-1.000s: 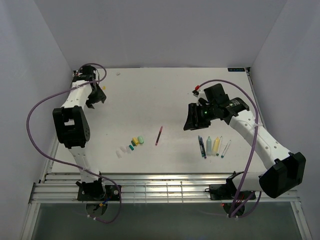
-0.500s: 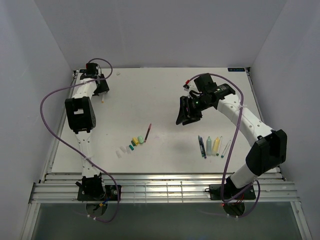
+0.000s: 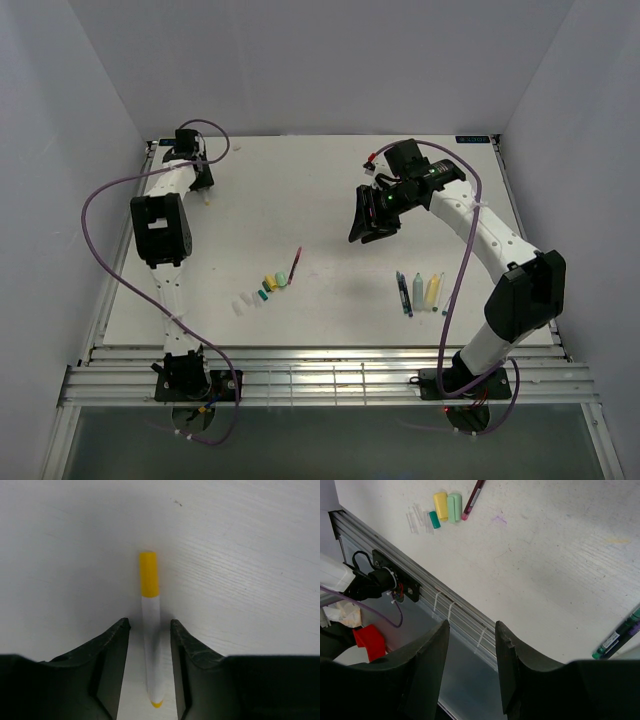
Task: Open the pen caps
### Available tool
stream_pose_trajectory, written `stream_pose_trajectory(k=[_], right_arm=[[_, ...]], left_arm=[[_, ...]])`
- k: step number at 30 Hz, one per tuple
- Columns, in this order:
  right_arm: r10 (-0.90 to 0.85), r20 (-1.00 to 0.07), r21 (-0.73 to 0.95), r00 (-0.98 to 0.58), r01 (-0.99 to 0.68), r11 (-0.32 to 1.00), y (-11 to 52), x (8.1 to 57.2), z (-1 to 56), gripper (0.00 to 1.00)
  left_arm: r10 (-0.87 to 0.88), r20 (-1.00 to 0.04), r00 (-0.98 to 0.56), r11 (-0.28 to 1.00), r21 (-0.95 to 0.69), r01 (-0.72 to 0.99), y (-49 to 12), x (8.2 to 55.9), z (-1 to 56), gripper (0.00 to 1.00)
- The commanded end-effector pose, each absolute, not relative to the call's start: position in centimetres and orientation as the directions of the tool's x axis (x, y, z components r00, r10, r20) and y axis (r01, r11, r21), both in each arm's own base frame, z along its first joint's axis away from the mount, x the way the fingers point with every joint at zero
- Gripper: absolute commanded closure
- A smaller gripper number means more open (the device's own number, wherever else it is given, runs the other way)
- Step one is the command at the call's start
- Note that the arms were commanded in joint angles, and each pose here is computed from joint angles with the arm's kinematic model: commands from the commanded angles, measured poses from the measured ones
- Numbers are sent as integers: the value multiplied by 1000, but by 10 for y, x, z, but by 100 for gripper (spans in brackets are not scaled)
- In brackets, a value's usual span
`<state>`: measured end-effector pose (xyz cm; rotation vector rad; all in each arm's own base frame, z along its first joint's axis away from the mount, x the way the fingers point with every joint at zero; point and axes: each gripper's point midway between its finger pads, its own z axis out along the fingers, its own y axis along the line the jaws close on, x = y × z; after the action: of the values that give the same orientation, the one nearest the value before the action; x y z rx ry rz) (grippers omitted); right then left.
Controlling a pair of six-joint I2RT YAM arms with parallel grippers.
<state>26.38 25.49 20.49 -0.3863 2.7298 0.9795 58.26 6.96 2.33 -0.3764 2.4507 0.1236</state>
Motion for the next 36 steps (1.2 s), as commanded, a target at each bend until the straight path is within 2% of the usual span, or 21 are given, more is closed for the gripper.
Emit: stream_pose_trajectory(k=[1,3,5,8,11,16,19,24,28,33,36], right_arm=[[-158,-317,597,-935,-326,733,254,263,219,52],[-156,-324,594,-933,-329,735,252,260,220,52],[-152,-331,591,-931,-331,736,249,256,223,52],[-149,-341,584,-928,-333,740,244,249,224,52],[-143,-355,583,-924,-338,739,240,244,228,52],[-139,-378,581,-915,-352,734,236,236,236,52],[-137,-396,580,-908,-363,729,234,234,241,52],[-135,-394,617,-909,-370,694,236,221,250,52],[-127,-397,658,-909,-378,652,238,208,258,52],[-109,-380,721,-919,-368,587,245,194,259,50],[-99,-399,763,-911,-390,516,253,193,265,45]], left_arm=[[-117,-552,-826,976,91,-199,42,557,12,54],[-70,-511,-857,973,154,-172,44,544,-1,60],[-35,-476,-879,974,181,-137,24,536,-11,72],[-83,-446,-891,975,149,-165,19,522,-18,87],[-133,-454,-881,975,99,-198,12,519,-12,96],[-213,-517,-829,969,-7,-245,-1,528,30,100],[-293,-556,-778,955,-126,-270,-16,531,73,100],[-417,-547,-726,896,-381,-228,-60,515,145,100],[-430,-553,-714,871,-461,-168,-92,478,189,100],[-484,-523,-702,799,-592,-110,-123,408,239,100],[-475,-523,-708,752,-659,-17,-148,366,263,100]])
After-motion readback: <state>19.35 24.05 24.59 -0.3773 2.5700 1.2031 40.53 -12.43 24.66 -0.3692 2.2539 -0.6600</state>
